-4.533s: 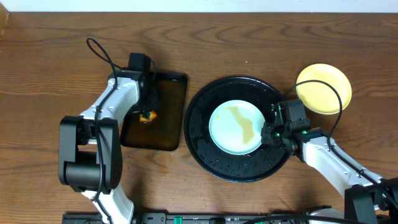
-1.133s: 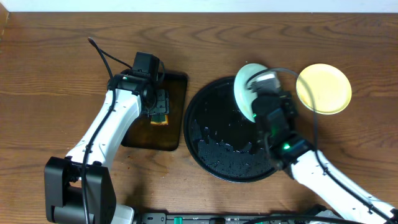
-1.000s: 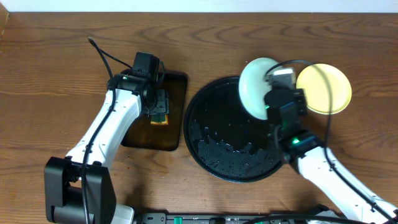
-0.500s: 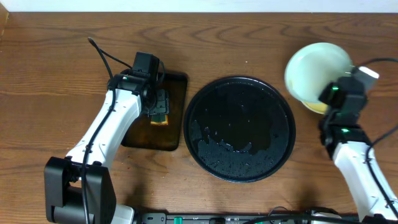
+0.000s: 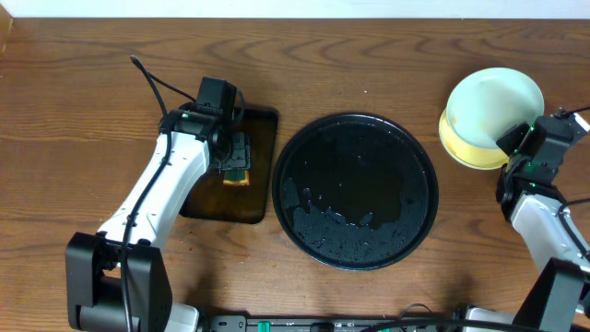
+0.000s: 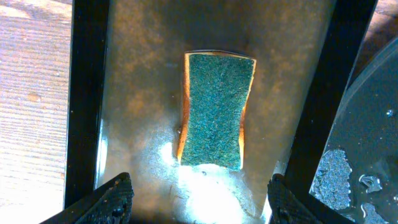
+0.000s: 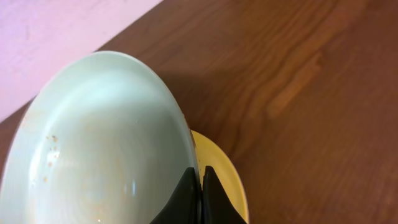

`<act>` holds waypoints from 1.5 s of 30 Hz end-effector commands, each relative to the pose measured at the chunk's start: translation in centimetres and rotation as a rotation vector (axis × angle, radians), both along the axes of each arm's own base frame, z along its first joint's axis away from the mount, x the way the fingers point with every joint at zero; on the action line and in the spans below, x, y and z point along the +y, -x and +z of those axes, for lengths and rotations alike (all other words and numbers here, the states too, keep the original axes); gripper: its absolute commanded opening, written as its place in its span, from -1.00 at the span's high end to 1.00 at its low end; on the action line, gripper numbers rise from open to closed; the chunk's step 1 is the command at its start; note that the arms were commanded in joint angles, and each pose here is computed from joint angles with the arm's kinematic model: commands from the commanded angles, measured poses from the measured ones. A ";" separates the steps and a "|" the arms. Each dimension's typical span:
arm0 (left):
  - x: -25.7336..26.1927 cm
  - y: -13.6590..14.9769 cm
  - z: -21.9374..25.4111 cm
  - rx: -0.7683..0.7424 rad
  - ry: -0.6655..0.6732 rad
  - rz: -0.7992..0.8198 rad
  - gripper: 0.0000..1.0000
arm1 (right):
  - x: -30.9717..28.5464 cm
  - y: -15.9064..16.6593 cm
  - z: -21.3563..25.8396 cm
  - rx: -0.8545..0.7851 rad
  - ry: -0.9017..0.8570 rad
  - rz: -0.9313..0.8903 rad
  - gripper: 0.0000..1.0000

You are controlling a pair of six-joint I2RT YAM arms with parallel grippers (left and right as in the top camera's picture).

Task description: Clean dirty plates on tray and stack at the side

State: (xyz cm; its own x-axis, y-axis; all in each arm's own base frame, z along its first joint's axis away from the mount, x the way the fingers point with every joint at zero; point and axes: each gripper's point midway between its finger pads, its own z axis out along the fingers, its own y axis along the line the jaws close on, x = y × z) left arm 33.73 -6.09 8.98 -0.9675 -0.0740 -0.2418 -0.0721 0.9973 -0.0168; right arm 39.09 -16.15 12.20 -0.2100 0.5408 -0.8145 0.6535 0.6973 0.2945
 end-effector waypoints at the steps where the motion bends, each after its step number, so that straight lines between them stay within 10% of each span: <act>1: 0.0 0.1 -0.2 0.013 0.003 -0.007 -0.40 | 0.0 -1.0 0.7 -0.040 -0.021 0.027 0.89; 6: 0.0 0.2 -0.2 0.013 0.002 -0.007 -0.41 | 2.5 -1.6 -0.1 0.010 -0.023 0.206 -0.33; 13: 0.0 0.1 -0.2 0.012 0.002 -0.007 -0.51 | 6.2 -0.1 -2.5 0.173 -0.025 0.365 -0.98; 27: -0.1 -0.7 0.7 -0.034 0.009 -0.014 -0.54 | 17.0 3.5 -1.0 0.424 0.043 0.778 -0.98; 36: 0.4 4.1 1.3 0.110 0.010 -0.007 -0.55 | 17.5 9.6 -2.0 0.709 -0.093 0.777 -0.98; 45: 0.8 6.9 4.1 -0.099 0.056 -0.010 -0.54 | 18.1 12.6 -2.6 0.708 -0.138 0.785 -0.99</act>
